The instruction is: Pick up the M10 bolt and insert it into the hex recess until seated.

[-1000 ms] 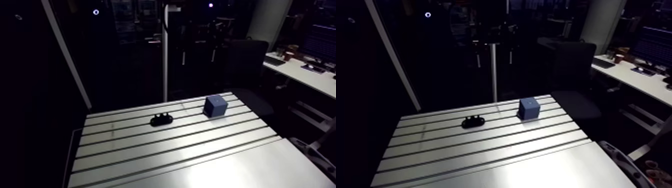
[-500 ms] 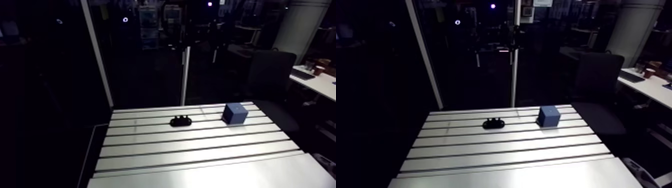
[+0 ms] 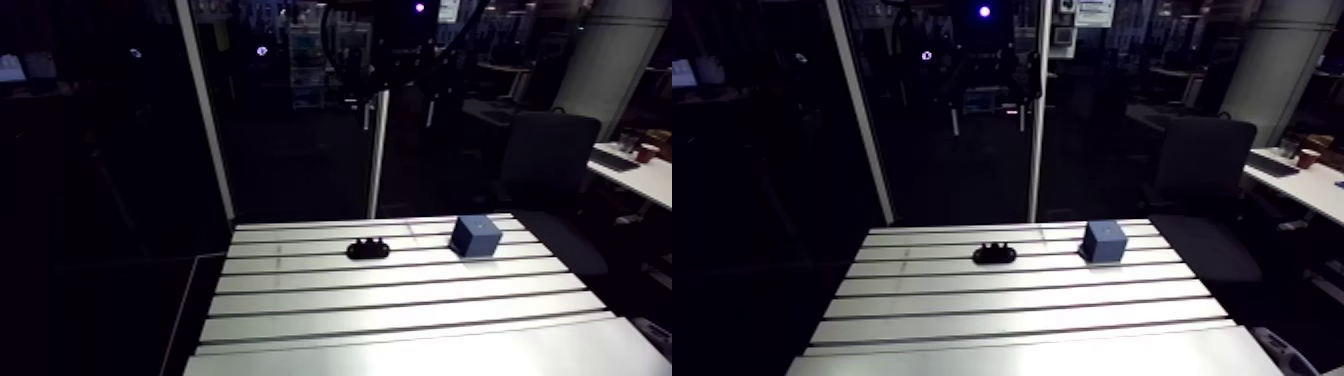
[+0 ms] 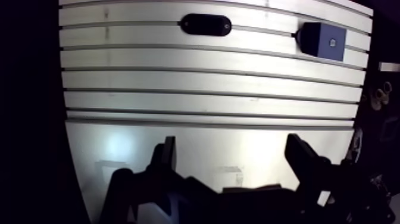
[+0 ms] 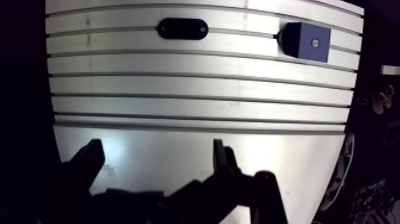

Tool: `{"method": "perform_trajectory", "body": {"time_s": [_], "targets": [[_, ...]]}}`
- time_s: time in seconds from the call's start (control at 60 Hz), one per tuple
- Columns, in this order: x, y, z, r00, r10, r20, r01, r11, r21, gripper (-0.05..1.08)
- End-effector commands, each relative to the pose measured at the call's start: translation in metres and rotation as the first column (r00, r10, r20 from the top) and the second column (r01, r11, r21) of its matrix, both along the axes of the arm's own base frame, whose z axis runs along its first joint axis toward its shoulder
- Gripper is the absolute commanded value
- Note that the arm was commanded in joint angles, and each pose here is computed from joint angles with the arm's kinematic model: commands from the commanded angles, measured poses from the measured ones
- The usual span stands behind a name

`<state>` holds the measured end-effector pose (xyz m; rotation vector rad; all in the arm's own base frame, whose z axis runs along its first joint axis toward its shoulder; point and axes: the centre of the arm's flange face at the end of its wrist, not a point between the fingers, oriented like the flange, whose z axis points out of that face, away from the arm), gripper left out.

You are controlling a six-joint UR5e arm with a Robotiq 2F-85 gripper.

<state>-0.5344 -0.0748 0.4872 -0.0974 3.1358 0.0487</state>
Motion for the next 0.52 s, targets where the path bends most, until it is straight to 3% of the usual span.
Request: {"method": "perform_trajectory", "body": {"time_s": [0.017, 0.433, 0.517], "targets": [[-0.0006, -0.0002, 0.0002, 1.000, 0.000, -0.001, 0.000, 1.000, -0.001, 0.00], [0.0001, -0.0032, -0.0056, 1.000, 0.003, 0.009, -0.003, 1.000, -0.008, 0.00], [0.0004, -0.0048, -0.0065, 1.000, 0.002, 0.010, -0.002, 1.000, -0.016, 0.00]]}}
